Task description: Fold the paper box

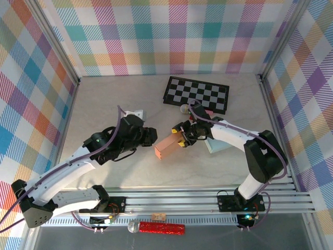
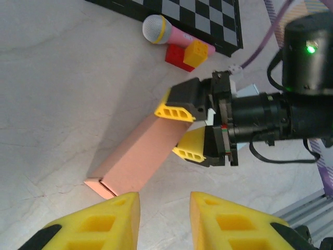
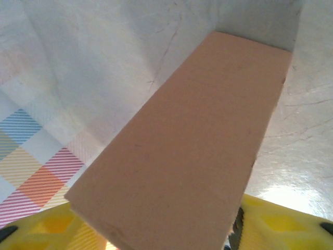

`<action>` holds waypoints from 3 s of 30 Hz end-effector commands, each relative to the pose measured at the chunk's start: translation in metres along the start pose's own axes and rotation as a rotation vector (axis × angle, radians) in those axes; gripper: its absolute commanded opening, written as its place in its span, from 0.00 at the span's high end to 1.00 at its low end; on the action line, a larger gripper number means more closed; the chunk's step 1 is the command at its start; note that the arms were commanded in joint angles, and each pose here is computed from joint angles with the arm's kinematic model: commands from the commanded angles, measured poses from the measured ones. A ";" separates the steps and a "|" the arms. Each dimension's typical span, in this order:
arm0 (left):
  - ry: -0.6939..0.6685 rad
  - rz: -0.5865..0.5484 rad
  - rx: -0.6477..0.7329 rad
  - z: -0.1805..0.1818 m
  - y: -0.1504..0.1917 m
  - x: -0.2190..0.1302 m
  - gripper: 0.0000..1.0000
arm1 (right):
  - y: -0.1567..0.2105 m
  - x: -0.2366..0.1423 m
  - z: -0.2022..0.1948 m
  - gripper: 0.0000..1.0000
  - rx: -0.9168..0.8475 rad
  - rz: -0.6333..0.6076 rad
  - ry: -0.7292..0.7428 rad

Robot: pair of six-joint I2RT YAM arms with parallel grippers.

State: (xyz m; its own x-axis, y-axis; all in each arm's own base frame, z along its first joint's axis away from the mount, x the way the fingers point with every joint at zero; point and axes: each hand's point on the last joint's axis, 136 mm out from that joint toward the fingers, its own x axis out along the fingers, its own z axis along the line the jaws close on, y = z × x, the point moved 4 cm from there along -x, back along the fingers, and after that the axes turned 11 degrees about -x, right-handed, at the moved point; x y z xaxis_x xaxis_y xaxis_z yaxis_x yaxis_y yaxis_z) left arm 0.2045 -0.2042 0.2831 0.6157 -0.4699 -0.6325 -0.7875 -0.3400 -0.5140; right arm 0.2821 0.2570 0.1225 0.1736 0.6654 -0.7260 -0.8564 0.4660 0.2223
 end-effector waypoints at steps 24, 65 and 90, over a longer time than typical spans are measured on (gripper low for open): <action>0.056 0.055 -0.088 0.015 -0.024 0.024 0.69 | 0.014 -0.024 -0.047 0.11 -0.179 -0.059 0.059; -0.562 -0.354 0.176 0.257 -0.109 0.136 0.00 | -0.184 -0.151 -0.103 0.01 -1.061 -1.042 0.439; -0.470 -0.626 0.177 0.277 -0.097 0.115 0.00 | -0.189 -0.146 -0.123 0.01 -1.018 -1.152 0.441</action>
State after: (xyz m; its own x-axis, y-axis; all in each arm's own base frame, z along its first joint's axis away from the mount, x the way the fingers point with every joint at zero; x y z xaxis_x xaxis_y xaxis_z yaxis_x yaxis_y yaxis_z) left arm 0.3537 0.0006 0.0886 0.8992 0.1649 -0.4052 -0.3550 -0.2665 -0.8961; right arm 0.3540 -0.0007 0.1022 0.9278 -0.0415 -0.3707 -0.3730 -0.1051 -0.9219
